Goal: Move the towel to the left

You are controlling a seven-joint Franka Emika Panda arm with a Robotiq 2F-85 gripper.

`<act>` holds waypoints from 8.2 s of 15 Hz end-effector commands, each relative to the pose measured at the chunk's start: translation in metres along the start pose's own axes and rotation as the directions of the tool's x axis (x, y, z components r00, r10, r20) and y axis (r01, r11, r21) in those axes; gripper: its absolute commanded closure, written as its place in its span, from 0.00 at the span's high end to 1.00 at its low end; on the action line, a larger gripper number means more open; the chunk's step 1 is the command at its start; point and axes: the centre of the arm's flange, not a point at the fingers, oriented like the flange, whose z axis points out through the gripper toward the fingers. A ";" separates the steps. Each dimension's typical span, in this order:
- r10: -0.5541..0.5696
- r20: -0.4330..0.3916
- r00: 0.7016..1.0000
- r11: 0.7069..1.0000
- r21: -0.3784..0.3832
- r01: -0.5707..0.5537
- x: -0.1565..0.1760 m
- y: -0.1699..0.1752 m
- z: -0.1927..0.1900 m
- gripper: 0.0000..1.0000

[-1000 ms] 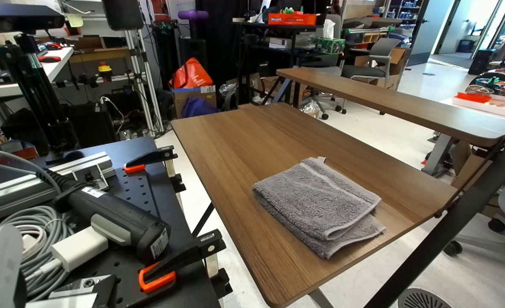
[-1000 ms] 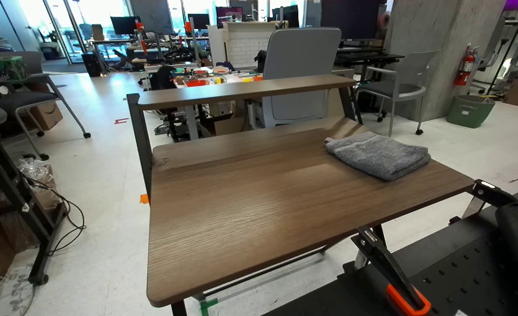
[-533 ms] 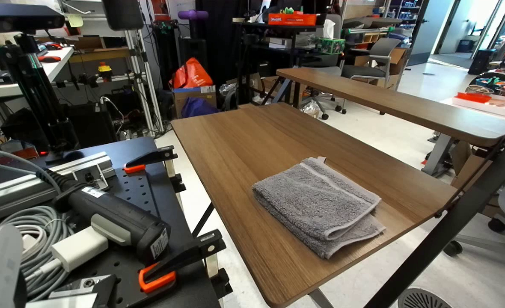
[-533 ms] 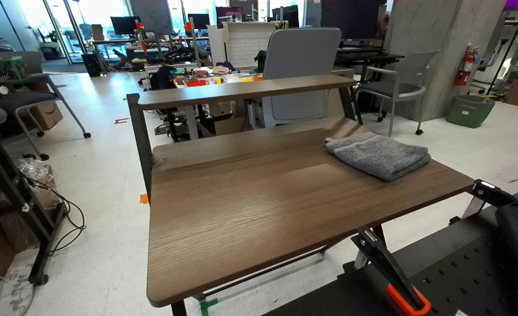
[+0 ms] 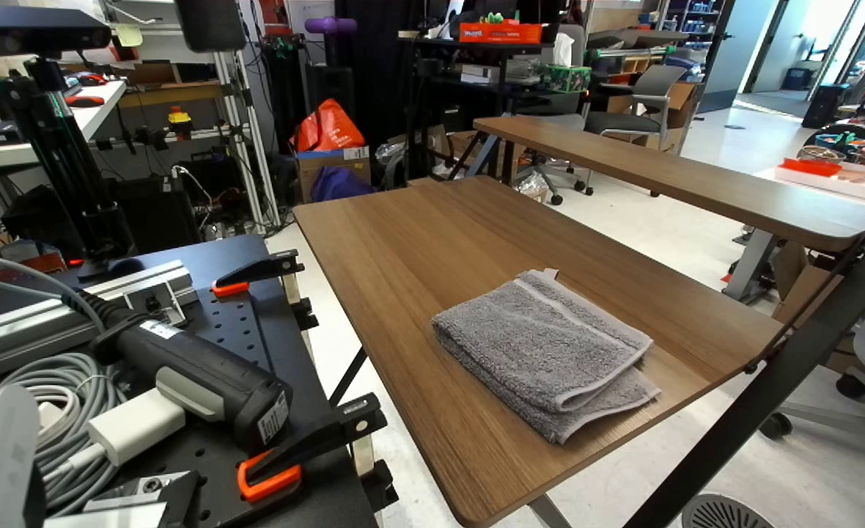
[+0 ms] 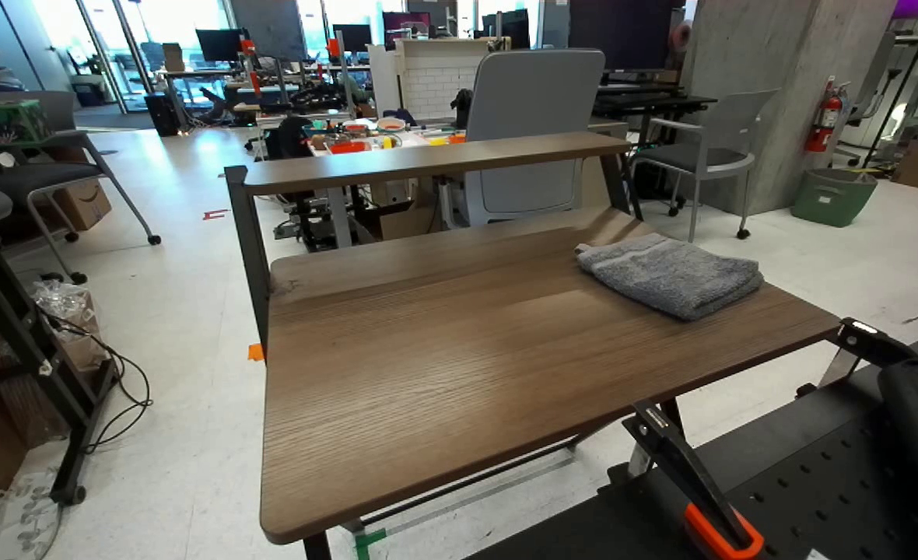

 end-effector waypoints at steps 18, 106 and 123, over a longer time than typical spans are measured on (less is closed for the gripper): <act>0.000 0.000 1.000 1.000 0.000 0.000 0.000 0.000 0.000 1.00; 0.283 0.123 0.951 0.946 0.130 -0.298 0.240 -0.038 0.273 1.00; 0.215 0.045 0.975 0.966 0.133 -0.220 0.329 -0.181 0.271 1.00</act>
